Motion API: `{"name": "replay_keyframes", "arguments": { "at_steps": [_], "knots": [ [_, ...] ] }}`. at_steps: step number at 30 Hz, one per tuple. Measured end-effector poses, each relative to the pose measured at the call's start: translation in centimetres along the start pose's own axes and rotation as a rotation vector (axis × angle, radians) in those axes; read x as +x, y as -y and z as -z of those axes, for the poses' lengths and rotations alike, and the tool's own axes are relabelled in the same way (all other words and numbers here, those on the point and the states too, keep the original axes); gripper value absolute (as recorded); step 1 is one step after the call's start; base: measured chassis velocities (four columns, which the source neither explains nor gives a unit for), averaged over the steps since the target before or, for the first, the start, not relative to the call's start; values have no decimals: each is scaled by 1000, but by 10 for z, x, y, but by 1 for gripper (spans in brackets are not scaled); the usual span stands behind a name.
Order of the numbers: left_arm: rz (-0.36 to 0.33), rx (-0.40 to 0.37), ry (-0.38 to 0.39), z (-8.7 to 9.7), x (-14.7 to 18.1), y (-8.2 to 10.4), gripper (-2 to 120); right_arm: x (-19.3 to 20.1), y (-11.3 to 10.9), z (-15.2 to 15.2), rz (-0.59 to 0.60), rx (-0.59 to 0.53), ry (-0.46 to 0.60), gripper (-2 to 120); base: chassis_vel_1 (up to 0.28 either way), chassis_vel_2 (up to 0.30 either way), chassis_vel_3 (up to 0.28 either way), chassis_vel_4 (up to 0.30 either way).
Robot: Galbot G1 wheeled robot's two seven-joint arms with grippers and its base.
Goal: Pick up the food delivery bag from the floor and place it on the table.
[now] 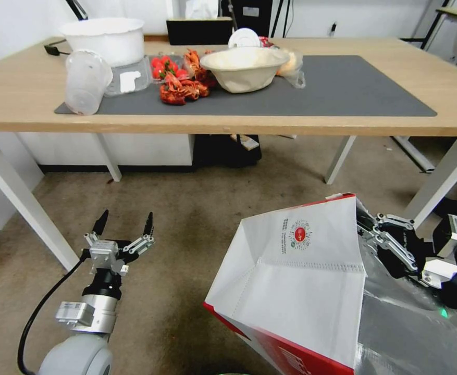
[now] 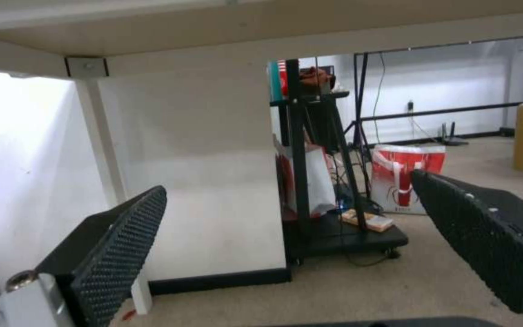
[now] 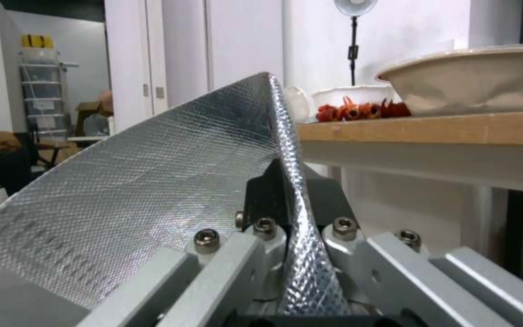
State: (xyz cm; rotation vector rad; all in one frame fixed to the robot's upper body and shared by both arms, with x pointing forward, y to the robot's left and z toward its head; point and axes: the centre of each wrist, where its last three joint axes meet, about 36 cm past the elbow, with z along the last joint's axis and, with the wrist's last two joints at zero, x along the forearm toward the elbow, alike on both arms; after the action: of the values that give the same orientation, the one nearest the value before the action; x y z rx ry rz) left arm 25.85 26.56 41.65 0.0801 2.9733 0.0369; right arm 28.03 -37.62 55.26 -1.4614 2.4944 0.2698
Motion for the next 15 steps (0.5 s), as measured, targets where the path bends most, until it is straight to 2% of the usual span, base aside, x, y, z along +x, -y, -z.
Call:
{"name": "replay_keyframes", "arguments": {
  "at_steps": [15],
  "knots": [
    [6,-2,-3,2,3,1,100,2,2,0,19,-5,3,0,0,0,0,0]
  ]
}}
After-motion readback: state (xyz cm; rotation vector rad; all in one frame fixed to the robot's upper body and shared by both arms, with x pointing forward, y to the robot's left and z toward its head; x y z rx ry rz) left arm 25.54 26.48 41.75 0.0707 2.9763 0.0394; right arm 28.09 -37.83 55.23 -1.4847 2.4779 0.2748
